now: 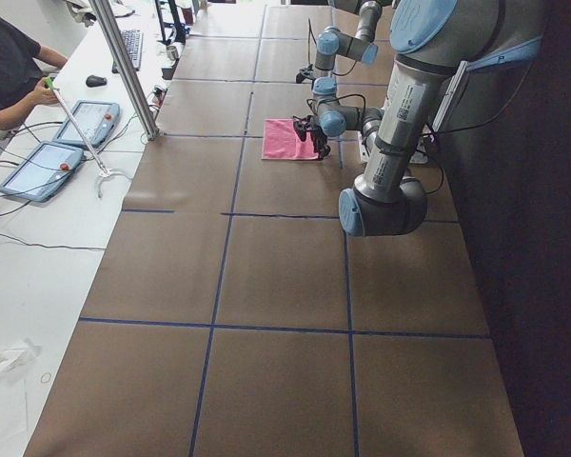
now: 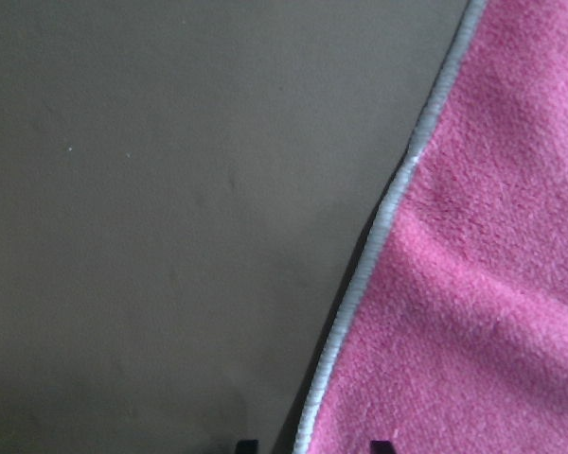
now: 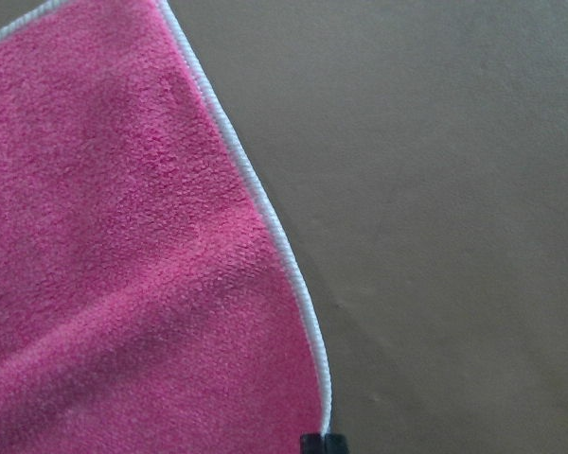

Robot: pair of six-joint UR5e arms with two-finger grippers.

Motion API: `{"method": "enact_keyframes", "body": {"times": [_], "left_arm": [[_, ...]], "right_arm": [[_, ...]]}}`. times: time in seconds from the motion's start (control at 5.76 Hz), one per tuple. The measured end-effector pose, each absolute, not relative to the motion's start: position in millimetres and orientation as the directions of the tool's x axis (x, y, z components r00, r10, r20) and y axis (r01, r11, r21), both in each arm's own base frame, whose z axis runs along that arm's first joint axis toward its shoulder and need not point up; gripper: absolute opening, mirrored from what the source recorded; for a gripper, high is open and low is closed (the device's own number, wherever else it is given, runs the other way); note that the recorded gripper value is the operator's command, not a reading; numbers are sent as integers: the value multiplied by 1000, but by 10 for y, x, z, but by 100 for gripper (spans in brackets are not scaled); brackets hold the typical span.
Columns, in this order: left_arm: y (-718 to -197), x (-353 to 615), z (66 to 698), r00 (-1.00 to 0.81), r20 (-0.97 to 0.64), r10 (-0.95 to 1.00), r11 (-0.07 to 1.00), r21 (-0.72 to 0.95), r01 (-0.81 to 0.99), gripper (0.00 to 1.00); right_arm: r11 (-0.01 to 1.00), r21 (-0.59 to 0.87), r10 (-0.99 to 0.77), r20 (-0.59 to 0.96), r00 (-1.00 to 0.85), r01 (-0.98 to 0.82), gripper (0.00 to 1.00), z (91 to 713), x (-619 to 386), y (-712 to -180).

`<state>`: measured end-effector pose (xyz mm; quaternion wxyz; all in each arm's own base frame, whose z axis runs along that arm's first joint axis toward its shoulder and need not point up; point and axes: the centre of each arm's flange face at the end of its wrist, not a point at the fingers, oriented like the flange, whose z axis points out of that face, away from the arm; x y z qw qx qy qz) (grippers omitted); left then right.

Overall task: Fold towel twice with both arms
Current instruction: 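Lift the near edge with both grippers and fold it over the far edge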

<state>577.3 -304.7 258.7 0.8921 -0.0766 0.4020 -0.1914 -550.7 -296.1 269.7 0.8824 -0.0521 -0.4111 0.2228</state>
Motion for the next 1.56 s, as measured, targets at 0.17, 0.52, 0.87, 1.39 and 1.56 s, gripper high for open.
{"method": "enact_keyframes", "body": {"times": [0.17, 0.52, 0.87, 1.39, 1.56], "left_arm": [[-3032, 5782, 2595, 606, -687, -402, 916, -291, 278, 30], [-3017, 5786, 2586, 607, -688, -399, 917, -292, 273, 0], [-3016, 5775, 2563, 605, -692, -395, 919, -289, 269, 0], [-2950, 5528, 2220, 547, -741, -389, 921, -293, 256, 0], [-2927, 5459, 2133, 530, -752, -391, 920, -299, 255, 0]], "right_arm": [[895, -275, 436, 702, 563, -350, 1, 2697, -5509, -2959], [896, -275, 435, 703, 563, -349, 1, 2695, -5508, -2955], [895, -275, 436, 701, 564, -351, 1, 2708, -5502, -2959], [892, -298, 445, 709, 547, -339, 2, 2735, -5208, -2725], [884, -325, 463, 712, 528, -337, 2, 2664, -5133, -2620]]}}
